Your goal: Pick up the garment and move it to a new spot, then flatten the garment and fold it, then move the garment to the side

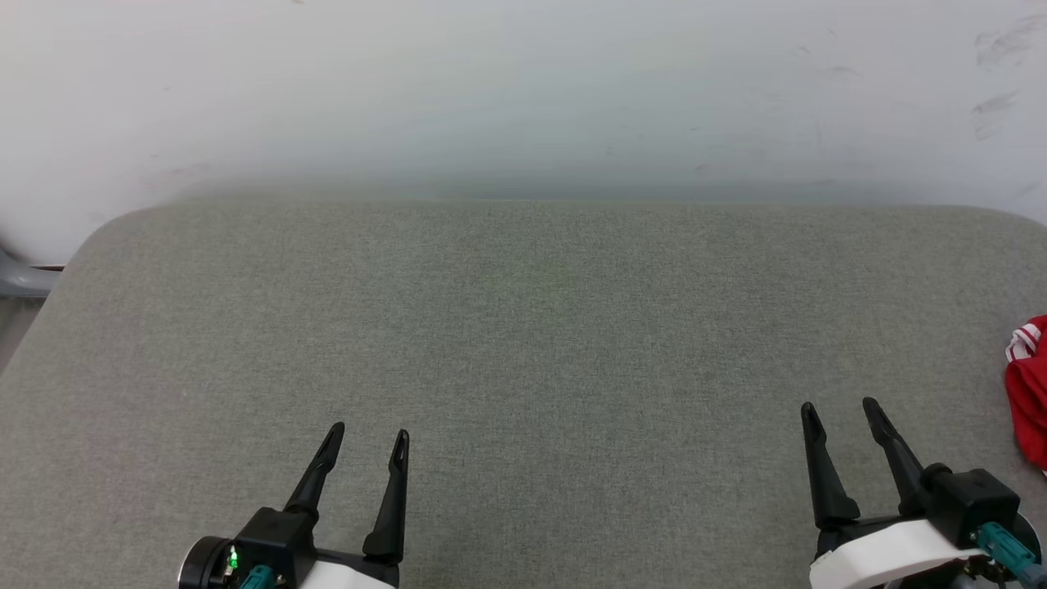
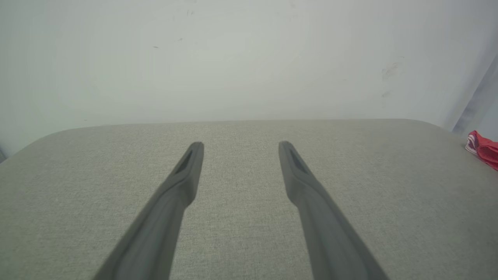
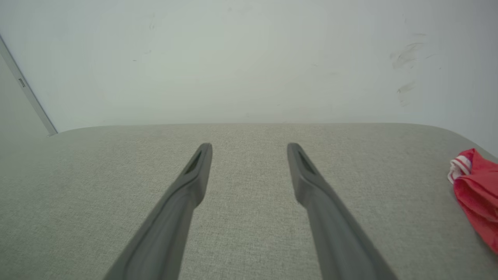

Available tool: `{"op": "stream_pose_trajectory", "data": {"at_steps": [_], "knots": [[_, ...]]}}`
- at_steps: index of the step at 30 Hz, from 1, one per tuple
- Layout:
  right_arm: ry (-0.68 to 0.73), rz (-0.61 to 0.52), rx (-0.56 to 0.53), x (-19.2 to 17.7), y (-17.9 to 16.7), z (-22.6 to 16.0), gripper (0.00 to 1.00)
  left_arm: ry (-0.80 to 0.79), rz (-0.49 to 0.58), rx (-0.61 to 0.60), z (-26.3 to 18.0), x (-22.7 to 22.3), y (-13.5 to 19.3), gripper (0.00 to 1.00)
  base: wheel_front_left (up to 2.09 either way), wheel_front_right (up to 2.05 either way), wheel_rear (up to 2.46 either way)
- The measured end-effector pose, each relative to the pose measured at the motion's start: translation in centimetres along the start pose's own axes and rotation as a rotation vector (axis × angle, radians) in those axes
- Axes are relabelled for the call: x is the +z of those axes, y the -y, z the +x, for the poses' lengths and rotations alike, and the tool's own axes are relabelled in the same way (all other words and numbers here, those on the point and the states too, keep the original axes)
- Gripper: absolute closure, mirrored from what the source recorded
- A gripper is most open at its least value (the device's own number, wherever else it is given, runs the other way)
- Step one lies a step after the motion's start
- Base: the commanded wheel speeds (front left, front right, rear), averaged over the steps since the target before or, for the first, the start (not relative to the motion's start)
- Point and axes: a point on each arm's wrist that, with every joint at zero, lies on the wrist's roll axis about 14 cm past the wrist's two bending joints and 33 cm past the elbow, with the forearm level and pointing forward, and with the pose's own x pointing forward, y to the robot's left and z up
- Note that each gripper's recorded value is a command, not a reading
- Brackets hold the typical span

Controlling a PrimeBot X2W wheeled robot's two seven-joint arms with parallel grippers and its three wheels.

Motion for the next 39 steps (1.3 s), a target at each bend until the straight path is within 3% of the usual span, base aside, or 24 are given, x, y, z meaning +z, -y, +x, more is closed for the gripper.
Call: {"op": "stream_pose_trajectory", "data": {"at_steps": [4,5,10,39], "knots": [[0.001,0.001,0.005,0.0,-0.2,0.1,0.00,0.010,-0.007,0.006,0.0,0.3,-0.1,0.00,0.00,0.00,0.00],[-0.005,0.002,0.006,-0.2,-0.2,0.1,1.00,0.006,-0.014,0.010,0.0,0.2,-0.2,1.00,0.00,0.00,0.00],[-0.068,0.027,-0.012,-2.0,0.2,-0.7,1.00,-0.053,-0.047,0.024,-0.8,-1.6,-0.3,1.00,0.00,0.00,0.00],[-0.086,0.523,-0.150,-2.2,2.3,-0.4,1.00,-0.078,-0.547,0.162,0.2,-2.4,-3.2,1.00,0.00,0.00,0.00]]}}
